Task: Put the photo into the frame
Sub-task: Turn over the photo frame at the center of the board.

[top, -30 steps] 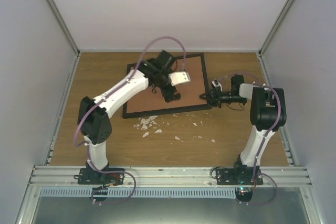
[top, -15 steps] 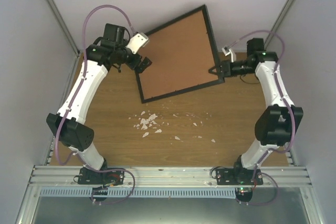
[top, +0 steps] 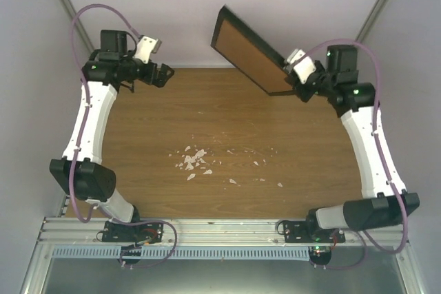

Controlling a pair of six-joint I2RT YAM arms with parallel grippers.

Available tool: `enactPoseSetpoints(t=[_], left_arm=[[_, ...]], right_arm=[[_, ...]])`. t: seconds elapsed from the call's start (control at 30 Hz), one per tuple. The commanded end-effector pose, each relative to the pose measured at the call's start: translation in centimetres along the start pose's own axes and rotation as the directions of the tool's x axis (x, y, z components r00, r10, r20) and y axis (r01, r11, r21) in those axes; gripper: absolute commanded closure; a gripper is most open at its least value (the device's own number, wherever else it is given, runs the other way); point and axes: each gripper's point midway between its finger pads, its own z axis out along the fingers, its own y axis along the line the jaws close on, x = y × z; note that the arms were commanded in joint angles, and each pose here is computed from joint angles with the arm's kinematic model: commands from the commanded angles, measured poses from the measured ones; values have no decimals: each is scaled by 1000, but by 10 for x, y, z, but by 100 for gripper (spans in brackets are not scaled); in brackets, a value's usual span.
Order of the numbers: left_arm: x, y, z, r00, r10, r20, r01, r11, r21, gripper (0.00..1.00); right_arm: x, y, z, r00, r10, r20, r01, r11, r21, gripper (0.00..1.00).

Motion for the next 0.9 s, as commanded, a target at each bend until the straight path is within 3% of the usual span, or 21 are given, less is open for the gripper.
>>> enactPoseSetpoints(t=[0.0,0.37,0.57,0.7,0.8,0.87], left_arm=[[-9,19,-25,993,-69,98,70,998,-9,1],[19,50,-29,973,-207,101,203,978,42,1],[32,49,-25,969,-230,95,224,972,70,1],[39,46,-23,968,-233,94,226,971,77,1],[42,46,-21,968,-234,88,228,971,76,1],[43,47,-21,969,-232,84,226,971,74,1]], right_arm=[[-45,8,-21,935,-343,89,319,924,210,99],[-13,147,6,751,-656,70,635,747,196,98],[29,185,14,750,-660,39,648,746,155,80],[70,244,13,676,-726,127,735,677,-46,59],[96,267,17,641,-752,155,767,632,-105,49],[108,276,21,634,-756,160,773,619,-136,37]])
